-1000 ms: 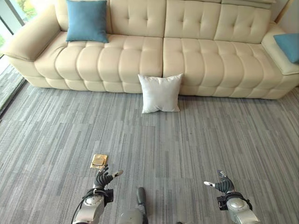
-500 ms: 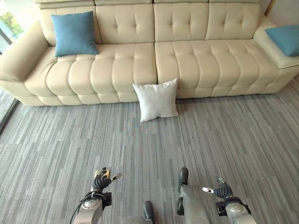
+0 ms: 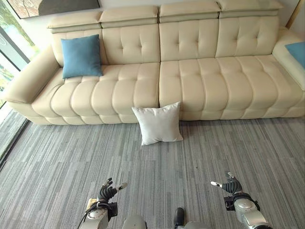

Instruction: Pick up all the scattered cushions and arrange them neatly on the sofa.

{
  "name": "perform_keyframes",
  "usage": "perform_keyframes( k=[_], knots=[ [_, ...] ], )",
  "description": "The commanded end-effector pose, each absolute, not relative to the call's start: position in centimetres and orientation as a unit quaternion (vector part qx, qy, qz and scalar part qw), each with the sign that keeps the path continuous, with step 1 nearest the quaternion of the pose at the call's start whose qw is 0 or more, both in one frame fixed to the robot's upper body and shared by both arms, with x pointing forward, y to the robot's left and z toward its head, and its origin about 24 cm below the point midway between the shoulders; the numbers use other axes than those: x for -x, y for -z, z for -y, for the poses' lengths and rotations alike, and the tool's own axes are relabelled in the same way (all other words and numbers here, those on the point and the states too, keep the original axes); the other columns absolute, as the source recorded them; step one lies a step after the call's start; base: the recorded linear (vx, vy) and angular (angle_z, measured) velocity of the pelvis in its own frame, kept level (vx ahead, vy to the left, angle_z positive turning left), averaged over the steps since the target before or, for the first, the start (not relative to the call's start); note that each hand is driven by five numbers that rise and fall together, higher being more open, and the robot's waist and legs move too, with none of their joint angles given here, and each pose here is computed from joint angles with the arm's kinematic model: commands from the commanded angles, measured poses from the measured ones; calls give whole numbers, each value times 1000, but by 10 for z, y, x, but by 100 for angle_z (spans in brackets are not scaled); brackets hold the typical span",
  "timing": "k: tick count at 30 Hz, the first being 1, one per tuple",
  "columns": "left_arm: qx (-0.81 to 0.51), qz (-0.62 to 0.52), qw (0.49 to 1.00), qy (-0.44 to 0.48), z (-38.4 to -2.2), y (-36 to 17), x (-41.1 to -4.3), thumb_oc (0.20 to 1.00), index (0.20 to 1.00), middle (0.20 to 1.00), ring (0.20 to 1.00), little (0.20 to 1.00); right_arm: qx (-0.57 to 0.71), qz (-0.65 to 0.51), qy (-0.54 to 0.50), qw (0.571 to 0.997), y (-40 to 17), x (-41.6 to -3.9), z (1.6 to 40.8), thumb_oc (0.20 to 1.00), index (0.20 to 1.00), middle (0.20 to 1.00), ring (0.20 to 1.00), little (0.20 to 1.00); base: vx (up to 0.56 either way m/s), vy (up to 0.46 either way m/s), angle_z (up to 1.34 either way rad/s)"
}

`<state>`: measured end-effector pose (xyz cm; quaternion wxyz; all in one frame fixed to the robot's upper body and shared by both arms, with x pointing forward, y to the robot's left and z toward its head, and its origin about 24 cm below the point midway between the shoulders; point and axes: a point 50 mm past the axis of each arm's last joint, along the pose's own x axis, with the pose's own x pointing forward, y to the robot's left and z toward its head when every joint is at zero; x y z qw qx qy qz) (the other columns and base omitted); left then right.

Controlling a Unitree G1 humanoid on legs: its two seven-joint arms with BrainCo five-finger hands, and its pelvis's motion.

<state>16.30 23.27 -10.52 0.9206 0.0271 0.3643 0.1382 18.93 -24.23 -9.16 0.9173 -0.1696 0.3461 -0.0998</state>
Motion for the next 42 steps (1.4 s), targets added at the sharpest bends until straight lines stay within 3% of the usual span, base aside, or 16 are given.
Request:
perform_keyframes(
  k=[1, 23, 42],
  knots=[
    [-49, -332, 933, -130, -238, 93, -176, 1000, 1000, 1000, 1000, 1000, 184, -319, 110, 923, 82, -196, 253, 1000, 1000, 1000, 1000, 1000, 290, 71, -9],
    [-90, -351, 923, -128, -252, 97, -170, 1000, 1000, 1000, 1000, 1000, 180, -354, 52, 916, 100, -188, 222, 1000, 1000, 1000, 1000, 1000, 224, 146, -10],
    [-51, -313, 940, -123, -237, 87, -188, 1000, 1000, 1000, 1000, 1000, 195, -343, 72, 916, 92, -196, 240, 1000, 1000, 1000, 1000, 1000, 149, -136, 5]
  ],
)
